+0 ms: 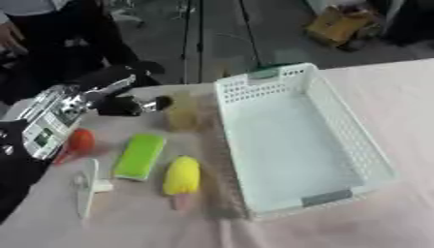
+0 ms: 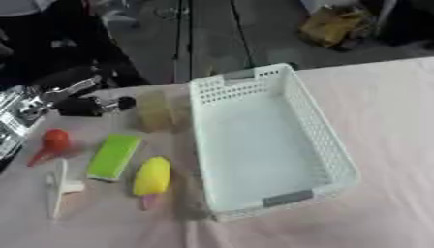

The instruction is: Pick up objects on the table and place them in the box.

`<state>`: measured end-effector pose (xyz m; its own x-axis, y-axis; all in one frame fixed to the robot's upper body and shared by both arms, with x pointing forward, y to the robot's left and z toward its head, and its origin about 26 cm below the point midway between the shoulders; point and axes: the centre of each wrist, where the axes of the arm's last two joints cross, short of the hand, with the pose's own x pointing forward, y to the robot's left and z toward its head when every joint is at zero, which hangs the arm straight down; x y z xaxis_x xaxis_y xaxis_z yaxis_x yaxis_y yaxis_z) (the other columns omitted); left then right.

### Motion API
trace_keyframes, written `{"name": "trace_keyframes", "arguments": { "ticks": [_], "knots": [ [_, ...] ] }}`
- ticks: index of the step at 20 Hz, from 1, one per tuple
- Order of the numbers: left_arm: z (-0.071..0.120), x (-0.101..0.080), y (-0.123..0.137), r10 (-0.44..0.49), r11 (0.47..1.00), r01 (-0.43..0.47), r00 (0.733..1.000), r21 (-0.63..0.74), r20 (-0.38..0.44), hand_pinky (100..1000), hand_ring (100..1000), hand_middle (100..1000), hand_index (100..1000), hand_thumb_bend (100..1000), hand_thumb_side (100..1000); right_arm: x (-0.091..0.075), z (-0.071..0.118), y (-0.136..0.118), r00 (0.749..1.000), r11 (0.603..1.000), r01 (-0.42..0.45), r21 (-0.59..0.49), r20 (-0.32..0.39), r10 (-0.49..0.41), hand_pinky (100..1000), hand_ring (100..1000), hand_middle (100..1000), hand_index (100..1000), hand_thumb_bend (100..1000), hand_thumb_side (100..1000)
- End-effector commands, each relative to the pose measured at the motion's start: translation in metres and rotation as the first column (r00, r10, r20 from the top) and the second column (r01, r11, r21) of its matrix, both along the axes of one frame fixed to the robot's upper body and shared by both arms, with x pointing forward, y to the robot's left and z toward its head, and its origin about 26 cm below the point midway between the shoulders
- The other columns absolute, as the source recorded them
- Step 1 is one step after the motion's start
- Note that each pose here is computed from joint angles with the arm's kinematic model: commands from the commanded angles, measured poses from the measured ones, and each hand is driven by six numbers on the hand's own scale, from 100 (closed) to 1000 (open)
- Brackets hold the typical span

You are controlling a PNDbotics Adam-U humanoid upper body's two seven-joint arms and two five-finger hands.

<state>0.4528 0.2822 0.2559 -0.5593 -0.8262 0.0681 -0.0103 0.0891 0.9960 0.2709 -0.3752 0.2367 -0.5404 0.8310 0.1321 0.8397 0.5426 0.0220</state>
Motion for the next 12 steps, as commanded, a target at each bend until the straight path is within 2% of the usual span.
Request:
{"name": "trace_keyframes", "arguments": {
  "ticks": [1,12],
  "knots": [
    [0.0170,0.0021,0.0099,0.012,0.999,-0.012,1.000,0.031,0.012,1000,1000,1000,1000,639,1000,-0.0018,0.0085,0.0024,0.999,1.000,-0.016,-0.011,0.036,0.016,846,858,751,755,100,1000],
    [0.0135,0.0098,0.0183,0.048,0.996,-0.045,0.998,0.071,-0.045,1000,1000,1000,1000,644,1000,0.0005,0.0085,0.0066,0.999,0.999,-0.032,-0.003,0.044,0.032,845,858,748,748,100,1000]
  ]
}}
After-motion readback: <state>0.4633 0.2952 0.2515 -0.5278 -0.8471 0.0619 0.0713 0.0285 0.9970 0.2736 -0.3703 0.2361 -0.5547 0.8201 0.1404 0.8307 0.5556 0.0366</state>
